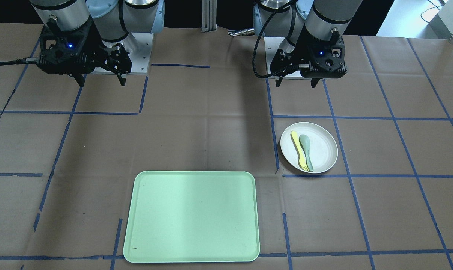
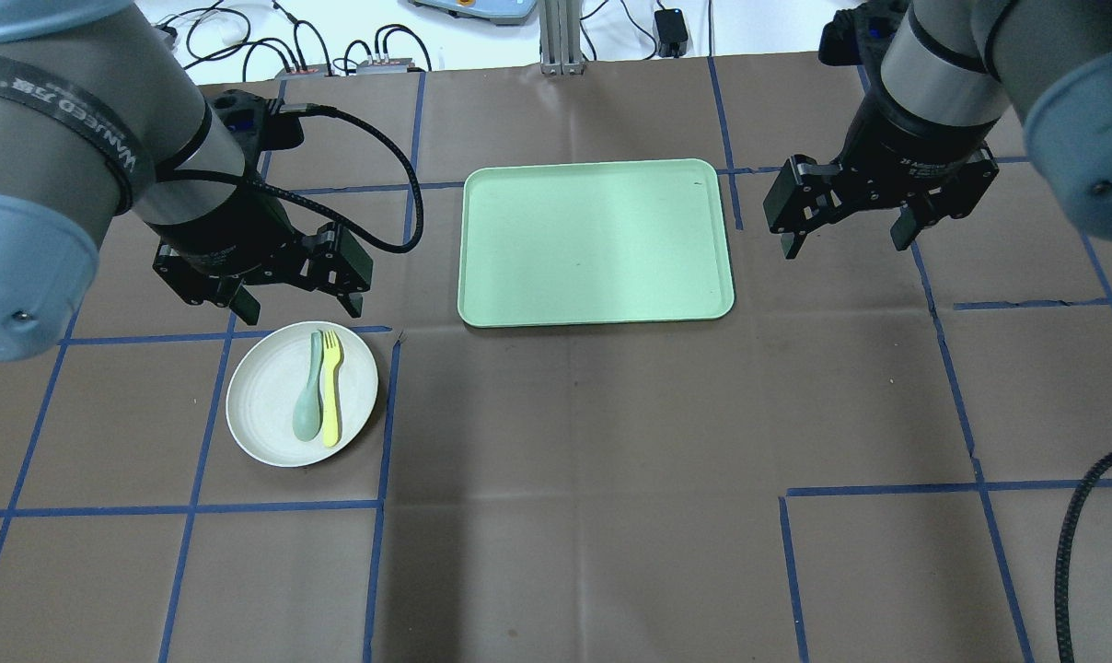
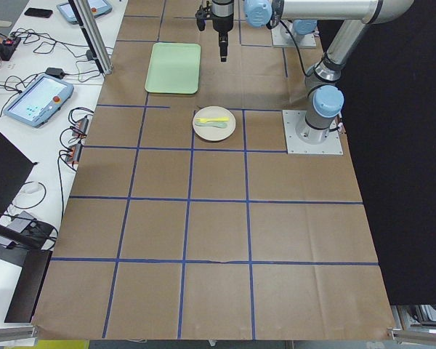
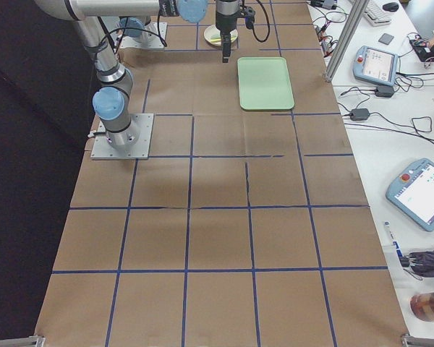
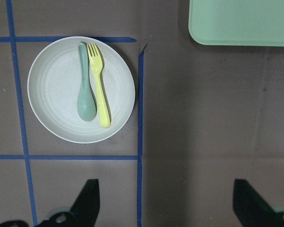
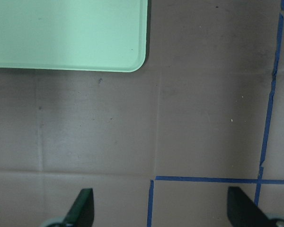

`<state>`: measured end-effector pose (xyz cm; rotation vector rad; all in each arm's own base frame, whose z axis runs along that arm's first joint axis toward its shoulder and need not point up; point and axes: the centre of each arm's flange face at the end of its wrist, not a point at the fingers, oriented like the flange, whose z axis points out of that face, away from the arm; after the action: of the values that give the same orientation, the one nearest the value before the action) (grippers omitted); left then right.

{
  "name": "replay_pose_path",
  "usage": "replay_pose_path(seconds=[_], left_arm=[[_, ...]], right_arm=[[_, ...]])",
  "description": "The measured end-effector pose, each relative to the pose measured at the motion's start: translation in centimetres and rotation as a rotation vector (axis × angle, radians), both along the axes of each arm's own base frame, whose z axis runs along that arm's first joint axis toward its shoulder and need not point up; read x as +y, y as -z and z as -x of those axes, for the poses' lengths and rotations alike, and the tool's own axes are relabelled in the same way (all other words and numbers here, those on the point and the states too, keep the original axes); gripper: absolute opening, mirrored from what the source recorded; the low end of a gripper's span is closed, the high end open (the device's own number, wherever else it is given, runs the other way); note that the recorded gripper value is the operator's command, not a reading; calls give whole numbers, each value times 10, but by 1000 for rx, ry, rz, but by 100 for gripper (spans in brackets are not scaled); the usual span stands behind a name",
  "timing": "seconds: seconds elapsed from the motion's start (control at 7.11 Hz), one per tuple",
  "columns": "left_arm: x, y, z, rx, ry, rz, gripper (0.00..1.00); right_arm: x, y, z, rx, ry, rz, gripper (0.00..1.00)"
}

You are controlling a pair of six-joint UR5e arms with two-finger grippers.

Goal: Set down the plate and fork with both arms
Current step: 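Lower the left gripper toward the rim of the white plate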

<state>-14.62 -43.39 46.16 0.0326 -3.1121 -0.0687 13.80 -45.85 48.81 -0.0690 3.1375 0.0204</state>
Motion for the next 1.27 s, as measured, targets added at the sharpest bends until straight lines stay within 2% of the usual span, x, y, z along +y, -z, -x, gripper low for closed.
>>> replay_pose_path(seconds=[0.99, 1.27], left_arm=[[-10, 18, 0, 7, 1, -26, 100], [-12, 32, -1, 12, 45, -27, 100]], right_arm=[[0, 0, 0, -2, 0, 1, 100], [0, 0, 0, -2, -1, 0, 100]])
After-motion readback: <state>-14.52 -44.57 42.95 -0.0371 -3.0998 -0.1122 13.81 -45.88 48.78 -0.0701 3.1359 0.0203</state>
